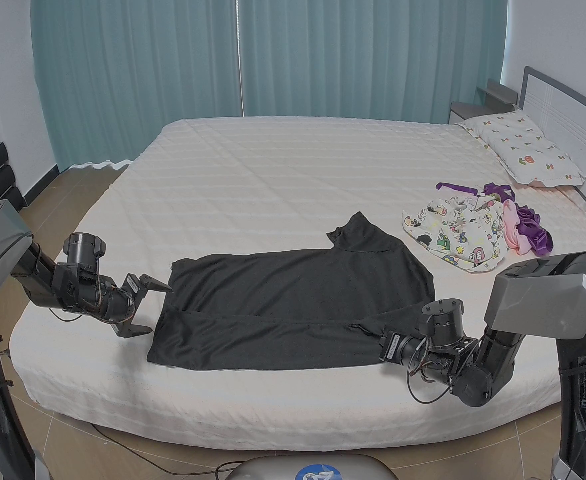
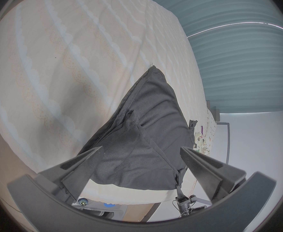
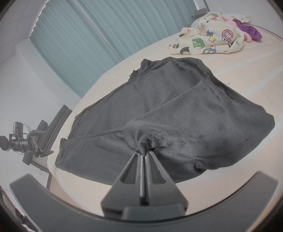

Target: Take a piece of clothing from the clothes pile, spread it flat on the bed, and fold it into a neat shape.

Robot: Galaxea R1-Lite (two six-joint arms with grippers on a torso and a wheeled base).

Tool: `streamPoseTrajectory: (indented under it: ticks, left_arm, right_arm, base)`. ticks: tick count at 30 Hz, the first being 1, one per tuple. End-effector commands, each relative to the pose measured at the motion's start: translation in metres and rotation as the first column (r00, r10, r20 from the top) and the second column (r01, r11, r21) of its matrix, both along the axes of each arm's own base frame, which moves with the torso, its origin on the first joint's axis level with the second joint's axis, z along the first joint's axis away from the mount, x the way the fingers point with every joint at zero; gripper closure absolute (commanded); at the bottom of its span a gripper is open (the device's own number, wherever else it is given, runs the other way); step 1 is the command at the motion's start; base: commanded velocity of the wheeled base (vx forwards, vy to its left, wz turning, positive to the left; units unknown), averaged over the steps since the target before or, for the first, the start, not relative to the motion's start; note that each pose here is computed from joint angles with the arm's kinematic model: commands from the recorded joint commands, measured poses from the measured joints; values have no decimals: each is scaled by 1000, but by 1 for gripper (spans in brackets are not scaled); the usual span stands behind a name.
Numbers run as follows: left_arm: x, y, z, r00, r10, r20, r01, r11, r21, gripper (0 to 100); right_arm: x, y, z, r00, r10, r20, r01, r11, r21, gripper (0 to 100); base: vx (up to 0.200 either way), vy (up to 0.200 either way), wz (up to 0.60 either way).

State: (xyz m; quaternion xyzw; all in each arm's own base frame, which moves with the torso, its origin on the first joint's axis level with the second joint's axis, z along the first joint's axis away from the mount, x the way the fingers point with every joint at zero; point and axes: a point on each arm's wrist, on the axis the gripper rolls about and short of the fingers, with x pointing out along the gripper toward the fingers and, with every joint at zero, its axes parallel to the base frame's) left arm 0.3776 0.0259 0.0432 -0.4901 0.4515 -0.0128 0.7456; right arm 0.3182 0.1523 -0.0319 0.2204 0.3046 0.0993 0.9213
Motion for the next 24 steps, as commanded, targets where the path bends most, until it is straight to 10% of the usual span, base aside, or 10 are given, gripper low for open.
streamPoseTrajectory:
  ticks: [1,2,3,15,24]
  left_arm:
    - [0,0,0,1000,0,-1,0,1000,0,0]
    - [0,0,0,1000,0,-1,0,1000,0,0]
    - [0,0,0,1000,0,-1,0,1000,0,0]
    - [0,0,-1,1000,3,-3,-3,1000,-3,0]
    - [1,1,0,1000,15,-6,-15,1000,-8,0]
  right_arm:
    - [-1,-1,1,1000,3,-3,-3,1000,0,100]
    - [-1,-1,0,1000,3,-4,-3,1000,-1,100]
    - [-1,0,0,1000,4,-5,-4,1000,0,0]
    - [4,-11,23,994,-69,81,59,991,119,0]
    - [26,-40,45,976,-199,87,164,938,306,0]
  base:
    - [0,0,0]
    - [0,0,0]
    - [0,0,0]
    - [0,0,0]
    - [0,0,0]
